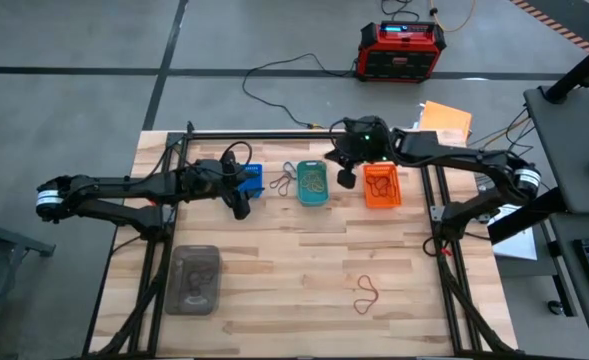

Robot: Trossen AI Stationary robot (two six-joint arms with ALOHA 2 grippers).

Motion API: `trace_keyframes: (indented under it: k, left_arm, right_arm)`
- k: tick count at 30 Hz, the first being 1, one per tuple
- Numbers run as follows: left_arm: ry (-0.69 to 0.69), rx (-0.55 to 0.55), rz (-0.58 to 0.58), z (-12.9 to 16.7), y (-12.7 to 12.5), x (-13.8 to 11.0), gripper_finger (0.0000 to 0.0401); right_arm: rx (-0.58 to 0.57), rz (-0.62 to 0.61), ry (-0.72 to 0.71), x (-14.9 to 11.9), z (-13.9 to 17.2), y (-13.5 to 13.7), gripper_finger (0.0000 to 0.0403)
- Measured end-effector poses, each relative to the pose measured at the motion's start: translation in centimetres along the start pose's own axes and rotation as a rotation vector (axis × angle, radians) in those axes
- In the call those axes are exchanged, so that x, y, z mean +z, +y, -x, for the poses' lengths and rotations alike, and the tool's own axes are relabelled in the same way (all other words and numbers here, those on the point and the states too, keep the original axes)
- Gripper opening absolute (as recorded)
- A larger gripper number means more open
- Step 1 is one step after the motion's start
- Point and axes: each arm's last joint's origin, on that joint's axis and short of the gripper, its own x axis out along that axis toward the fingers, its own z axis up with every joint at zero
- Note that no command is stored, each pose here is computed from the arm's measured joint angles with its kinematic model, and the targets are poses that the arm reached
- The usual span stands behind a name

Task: Sort rubber bands into baskets
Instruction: Put the yellow rubber band into the green bin

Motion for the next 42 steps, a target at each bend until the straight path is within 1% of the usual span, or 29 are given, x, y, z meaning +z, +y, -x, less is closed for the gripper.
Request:
trace_keyframes:
  k: [2, 6, 12, 17, 19, 22, 25, 31, 36, 42]
  left_arm:
    - [0.000, 0.000, 0.000, 0.0, 0.0, 0.0, 0.0187]
    - [0.000, 0.000, 0.000, 0.0, 0.0, 0.0, 0.0187]
    - [-0.001, 0.000, 0.000, 0.0, 0.0, 0.0, 0.0187]
    - [0.000, 0.000, -0.003, 0.0, 0.0, 0.0, 0.0187]
    - [0.000, 0.000, -0.004, 0.0, 0.0, 0.0, 0.0187]
    - [0.000, 0.000, -0.003, 0.0, 0.0, 0.0, 0.0187]
    - [-0.001, 0.000, -0.004, 0.0, 0.0, 0.0, 0.0187]
    - [-0.001, 0.000, -0.004, 0.0, 0.0, 0.0, 0.0187]
    - [-0.006, 0.001, -0.003, 0.0, 0.0, 0.1, 0.0187]
    - [-0.008, 0.001, -0.003, 0.0, 0.0, 0.1, 0.0187]
  right_arm:
    - [0.031, 0.004, -0.045, 0.3, -0.3, 0.3, 0.0008]
    - [0.058, 0.011, -0.065, 0.4, -1.4, 0.9, 0.0008]
    - [0.092, 0.015, -0.024, -0.4, -3.5, 1.8, 0.0008]
    - [0.102, -0.010, 0.015, -1.3, -5.5, 2.2, 0.0009]
    - [0.087, -0.017, 0.040, -1.8, -6.2, 2.1, 0.0009]
    - [0.024, -0.036, 0.082, -2.5, -7.2, 2.0, 0.0009]
    - [-0.008, -0.039, 0.126, -3.2, -8.0, 2.0, 0.0009]
    - [-0.008, -0.041, 0.166, -4.1, -9.0, 2.1, 0.0009]
    - [-0.023, -0.042, 0.177, -4.2, -9.2, 2.1, 0.0009]
    - [-0.038, -0.121, 0.174, -4.2, -9.1, 2.0, 0.0010]
